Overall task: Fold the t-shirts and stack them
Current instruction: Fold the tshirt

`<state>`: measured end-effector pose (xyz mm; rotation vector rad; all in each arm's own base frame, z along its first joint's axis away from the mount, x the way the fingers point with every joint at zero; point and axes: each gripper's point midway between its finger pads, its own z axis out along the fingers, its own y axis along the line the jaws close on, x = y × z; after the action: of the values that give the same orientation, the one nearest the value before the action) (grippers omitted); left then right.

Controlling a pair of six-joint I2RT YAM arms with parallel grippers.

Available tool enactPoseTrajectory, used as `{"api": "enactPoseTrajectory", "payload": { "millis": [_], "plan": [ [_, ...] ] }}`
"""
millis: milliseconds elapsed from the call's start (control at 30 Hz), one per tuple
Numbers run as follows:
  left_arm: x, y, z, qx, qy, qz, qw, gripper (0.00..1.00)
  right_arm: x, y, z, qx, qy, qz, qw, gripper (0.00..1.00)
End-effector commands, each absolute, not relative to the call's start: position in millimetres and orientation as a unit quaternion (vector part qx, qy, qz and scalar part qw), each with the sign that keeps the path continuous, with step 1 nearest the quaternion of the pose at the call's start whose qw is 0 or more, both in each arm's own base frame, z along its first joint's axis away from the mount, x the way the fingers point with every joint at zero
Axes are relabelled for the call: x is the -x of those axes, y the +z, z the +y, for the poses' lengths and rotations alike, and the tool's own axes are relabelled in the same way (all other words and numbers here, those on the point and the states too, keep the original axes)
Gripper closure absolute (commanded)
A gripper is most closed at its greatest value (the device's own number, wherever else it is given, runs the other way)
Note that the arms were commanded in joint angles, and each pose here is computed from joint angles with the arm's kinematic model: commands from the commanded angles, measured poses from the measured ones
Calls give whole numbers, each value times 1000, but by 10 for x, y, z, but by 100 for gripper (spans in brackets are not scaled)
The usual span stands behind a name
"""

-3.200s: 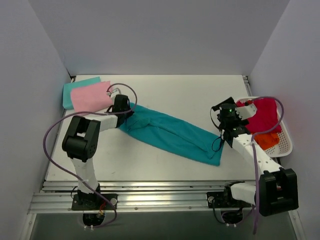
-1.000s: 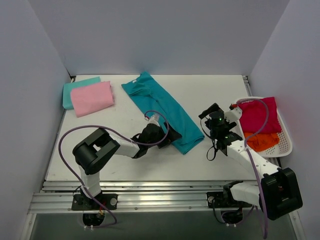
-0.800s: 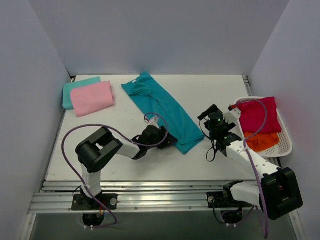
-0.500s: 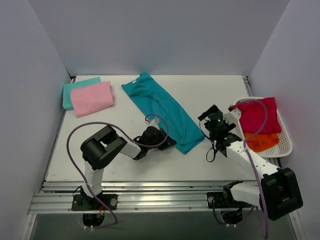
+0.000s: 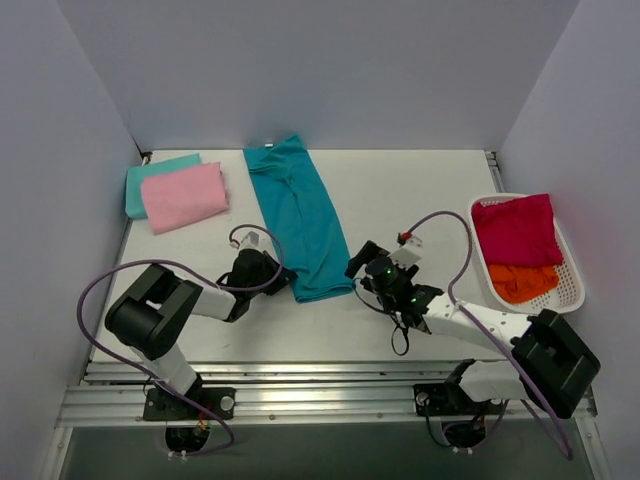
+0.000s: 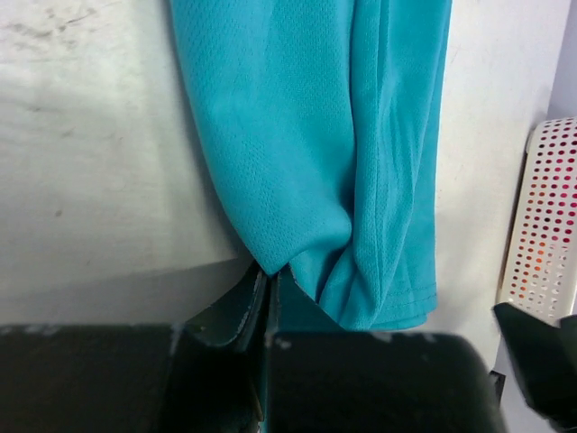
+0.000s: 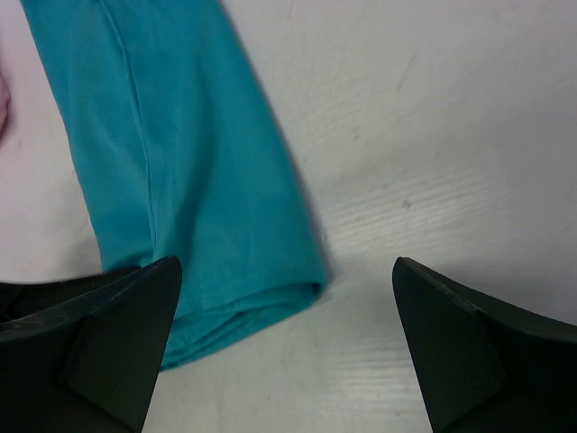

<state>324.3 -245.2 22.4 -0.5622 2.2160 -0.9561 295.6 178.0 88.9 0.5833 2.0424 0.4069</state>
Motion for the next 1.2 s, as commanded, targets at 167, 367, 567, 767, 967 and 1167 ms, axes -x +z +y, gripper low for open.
{"api": "enactPoseTrajectory", "payload": {
  "millis": [167, 367, 567, 767, 967, 1167],
  "plan": [
    [-3041, 87, -2093, 214, -304, 866, 333, 98, -2666, 350, 2636, -174, 194, 864, 431, 4],
    [-2898, 134, -1893, 221, -278, 871, 339, 98, -2655, 185, 2884, -146, 190, 874, 423, 12],
    [-2754, 242, -1589, 241, -241, 867, 364, 98, -2690, 232, 2878, -138, 175, 874, 431, 12],
    [-2738, 386, -1462, 248, -237, 856, 386, 97, -2670, 223, 2875, -131, 171, 877, 429, 13],
    [-2803, 283, -1561, 244, -249, 859, 376, 98, -2594, 180, 2984, -123, 184, 880, 421, 16],
    [-2810, 33, -1685, 239, -259, 870, 345, 98, -2489, 155, 3067, -113, 193, 881, 416, 29]
  ]
}}
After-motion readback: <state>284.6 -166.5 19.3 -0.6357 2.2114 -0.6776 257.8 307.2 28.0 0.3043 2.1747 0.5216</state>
